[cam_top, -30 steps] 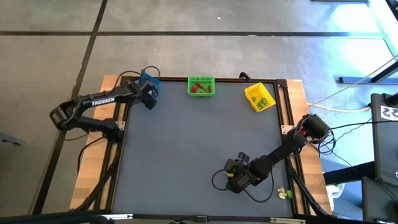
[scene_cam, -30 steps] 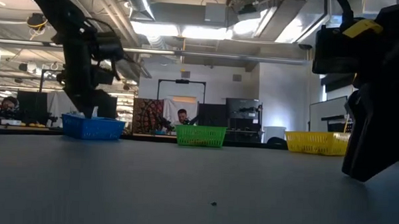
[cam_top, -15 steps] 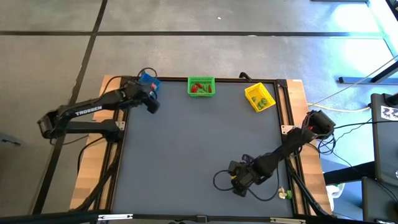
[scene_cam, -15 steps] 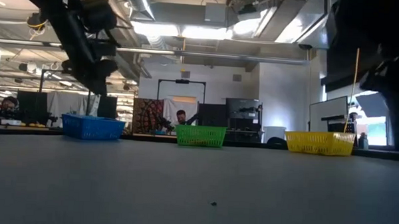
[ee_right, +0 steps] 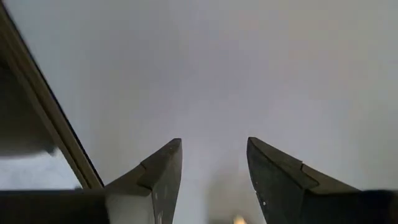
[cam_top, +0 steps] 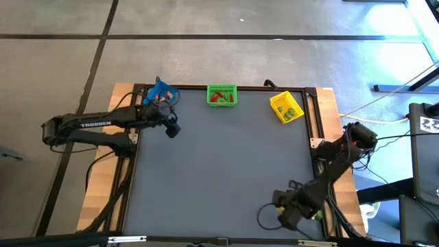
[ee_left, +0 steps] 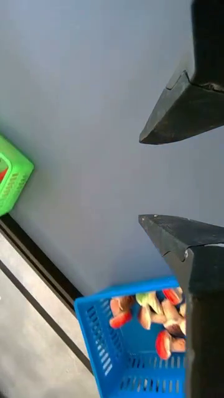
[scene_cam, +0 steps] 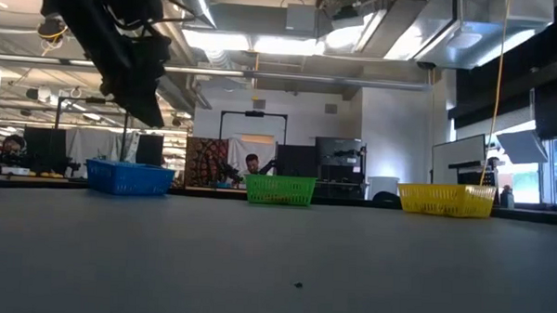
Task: Sort produce into baskets
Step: Put the brown mushroom into the blue bin
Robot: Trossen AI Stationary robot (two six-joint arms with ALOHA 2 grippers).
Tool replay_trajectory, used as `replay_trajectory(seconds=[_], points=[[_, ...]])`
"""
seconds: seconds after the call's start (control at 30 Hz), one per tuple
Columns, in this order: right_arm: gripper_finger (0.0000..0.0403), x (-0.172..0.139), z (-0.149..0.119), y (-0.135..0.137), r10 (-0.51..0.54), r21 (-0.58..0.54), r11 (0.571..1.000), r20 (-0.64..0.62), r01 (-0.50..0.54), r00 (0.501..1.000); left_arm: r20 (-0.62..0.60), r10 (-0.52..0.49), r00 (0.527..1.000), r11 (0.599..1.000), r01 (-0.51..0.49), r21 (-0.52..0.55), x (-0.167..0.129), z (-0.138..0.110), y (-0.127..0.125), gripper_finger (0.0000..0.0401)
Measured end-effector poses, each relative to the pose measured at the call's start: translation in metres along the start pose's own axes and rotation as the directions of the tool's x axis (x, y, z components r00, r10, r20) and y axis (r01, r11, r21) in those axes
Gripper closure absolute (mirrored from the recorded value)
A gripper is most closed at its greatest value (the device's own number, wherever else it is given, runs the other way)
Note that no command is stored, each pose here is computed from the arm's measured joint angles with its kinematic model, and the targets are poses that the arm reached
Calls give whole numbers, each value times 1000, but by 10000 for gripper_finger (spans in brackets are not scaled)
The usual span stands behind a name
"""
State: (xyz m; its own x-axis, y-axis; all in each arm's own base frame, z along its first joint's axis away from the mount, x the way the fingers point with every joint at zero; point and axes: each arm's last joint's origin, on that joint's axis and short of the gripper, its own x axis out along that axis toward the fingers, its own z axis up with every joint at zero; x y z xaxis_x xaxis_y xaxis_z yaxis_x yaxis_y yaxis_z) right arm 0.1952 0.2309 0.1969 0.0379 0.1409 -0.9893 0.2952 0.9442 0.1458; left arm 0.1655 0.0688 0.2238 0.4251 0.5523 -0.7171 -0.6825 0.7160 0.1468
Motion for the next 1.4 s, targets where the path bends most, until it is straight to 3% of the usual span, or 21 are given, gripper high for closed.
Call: replay_trajectory(seconds=[0.2, 0.57, 0.7, 1.07, 1.17, 1.4], points=[[220, 1, -39, 2, -92, 22, 995, -115, 95, 989, 4, -22, 1000, 999, 22, 24, -2, -1, -6, 210], [220, 8, -78, -2, -189, -62, 981, -135, 182, 973, 6, -26, 1000, 999, 25, 27, -2, -1, -6, 210], [220, 18, -82, -10, -216, -64, 976, -141, 209, 966, 6, -25, 1000, 999, 25, 28, -2, -1, -6, 210], [220, 38, -90, -13, -149, -82, 987, -177, 136, 973, 5, -23, 1000, 999, 23, 29, -2, -1, -6, 210], [223, 43, -91, -19, -165, -58, 986, -184, 157, 969, 5, -23, 1000, 999, 23, 29, -2, -1, -6, 210], [278, 48, -90, -22, -158, -36, 987, -182, 154, 970, 5, -23, 1000, 999, 23, 29, -2, -1, -6, 210]])
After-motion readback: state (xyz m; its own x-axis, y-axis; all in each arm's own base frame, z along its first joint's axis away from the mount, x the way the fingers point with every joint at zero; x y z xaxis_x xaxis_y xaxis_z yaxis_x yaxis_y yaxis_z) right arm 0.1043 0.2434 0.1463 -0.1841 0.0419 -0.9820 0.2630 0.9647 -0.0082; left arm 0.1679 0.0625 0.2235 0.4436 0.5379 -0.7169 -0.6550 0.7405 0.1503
